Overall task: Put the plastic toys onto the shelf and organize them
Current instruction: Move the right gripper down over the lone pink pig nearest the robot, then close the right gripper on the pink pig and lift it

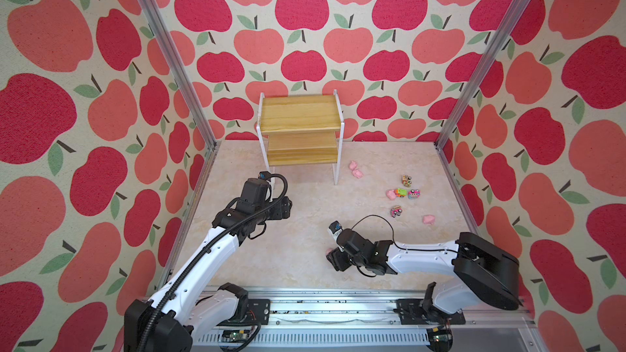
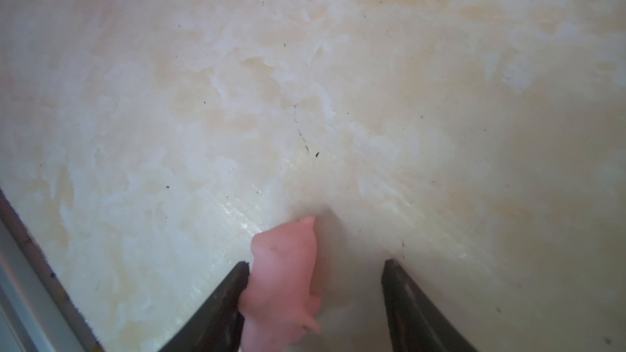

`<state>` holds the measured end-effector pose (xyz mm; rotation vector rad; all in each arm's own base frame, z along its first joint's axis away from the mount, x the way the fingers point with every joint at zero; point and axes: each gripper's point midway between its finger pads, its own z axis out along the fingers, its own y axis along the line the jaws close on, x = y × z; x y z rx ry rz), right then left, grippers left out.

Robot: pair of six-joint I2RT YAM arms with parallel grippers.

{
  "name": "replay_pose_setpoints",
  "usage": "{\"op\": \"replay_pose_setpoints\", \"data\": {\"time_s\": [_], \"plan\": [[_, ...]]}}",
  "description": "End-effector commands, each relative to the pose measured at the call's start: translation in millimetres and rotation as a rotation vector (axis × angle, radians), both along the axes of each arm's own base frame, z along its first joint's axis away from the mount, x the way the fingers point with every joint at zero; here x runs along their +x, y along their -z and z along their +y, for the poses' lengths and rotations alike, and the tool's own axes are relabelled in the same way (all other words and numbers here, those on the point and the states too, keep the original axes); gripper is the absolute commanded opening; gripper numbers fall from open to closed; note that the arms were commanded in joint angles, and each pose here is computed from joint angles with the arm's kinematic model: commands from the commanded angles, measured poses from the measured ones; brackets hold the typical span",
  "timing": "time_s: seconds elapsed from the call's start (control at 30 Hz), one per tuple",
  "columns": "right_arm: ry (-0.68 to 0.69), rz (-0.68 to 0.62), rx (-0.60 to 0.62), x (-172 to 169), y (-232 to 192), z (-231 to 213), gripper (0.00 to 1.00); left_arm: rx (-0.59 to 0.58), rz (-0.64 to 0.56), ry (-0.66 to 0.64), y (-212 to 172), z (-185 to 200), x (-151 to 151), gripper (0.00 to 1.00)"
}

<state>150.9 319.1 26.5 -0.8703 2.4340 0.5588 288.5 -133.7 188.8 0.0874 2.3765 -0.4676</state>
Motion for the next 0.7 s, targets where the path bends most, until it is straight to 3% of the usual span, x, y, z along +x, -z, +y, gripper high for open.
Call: {"op": "replay_pose_setpoints", "data": {"time_s": [0.0, 0.1, 0.2, 0.57, 0.67], "plan": [[-0.039, -0.005, 0.004, -2.7, -2.0, 17.2, 0.52, 0.013, -0.040, 0.031, -19.2, -1.5, -0.5, 0.82], [-0.041, -0.044, -0.040, 3.4, -3.9, 19.6, 0.37, 0.022, -0.054, 0.038, -24.8, -0.8, 0.8, 0.82], [-0.083, -0.101, -0.098, 1.4, -12.9, 24.9, 0.29, 0.027, -0.067, 0.041, -30.4, 0.6, 2.5, 0.82], [-0.058, -0.400, -0.501, 56.8, -31.3, -6.0, 0.25, -0.002, -0.115, -0.053, -38.6, 32.5, 19.5, 0.81], [-0.045, -0.473, -0.561, 75.3, -33.3, 0.2, 0.25, -0.003, -0.123, -0.075, -36.0, 37.8, 20.3, 0.81]]}}
